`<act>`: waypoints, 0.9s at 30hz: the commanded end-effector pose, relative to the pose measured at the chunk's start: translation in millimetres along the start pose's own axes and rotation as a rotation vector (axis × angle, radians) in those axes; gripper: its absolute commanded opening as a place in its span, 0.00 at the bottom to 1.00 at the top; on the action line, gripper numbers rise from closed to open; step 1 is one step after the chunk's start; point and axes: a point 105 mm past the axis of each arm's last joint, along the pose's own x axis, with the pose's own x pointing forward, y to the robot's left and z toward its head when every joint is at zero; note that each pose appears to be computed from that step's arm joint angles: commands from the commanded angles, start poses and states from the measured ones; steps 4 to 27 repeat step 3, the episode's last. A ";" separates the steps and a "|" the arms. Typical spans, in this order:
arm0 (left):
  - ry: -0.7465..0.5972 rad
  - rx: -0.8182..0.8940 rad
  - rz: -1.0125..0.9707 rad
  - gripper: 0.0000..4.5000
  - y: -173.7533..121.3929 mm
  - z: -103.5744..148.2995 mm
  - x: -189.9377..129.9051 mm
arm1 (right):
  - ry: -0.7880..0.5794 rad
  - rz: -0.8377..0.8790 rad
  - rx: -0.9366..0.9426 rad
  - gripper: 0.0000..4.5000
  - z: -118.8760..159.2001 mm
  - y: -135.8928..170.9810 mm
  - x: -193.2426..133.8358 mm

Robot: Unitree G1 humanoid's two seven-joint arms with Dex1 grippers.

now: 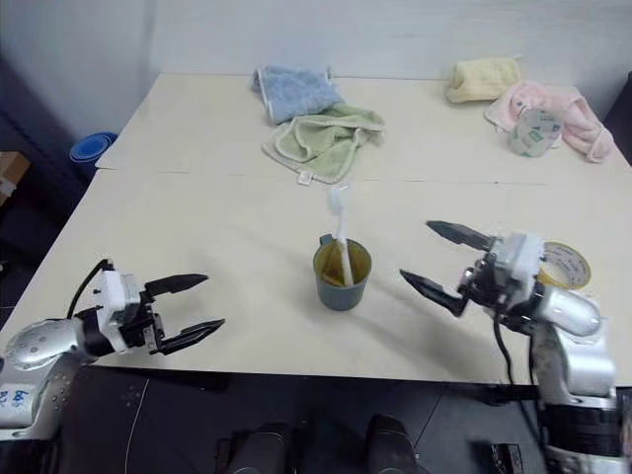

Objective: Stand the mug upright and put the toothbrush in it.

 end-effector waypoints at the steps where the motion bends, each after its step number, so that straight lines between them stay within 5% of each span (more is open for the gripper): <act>1: 0.031 0.086 0.095 1.00 8.4 -3.3 -17.4 | 0.123 0.050 -0.053 0.99 -17.4 -3.1 -32.3; 27: 0.041 0.081 0.102 1.00 7.0 -4.3 -19.1 | 0.152 0.059 -0.055 0.99 -27.0 -3.1 -39.3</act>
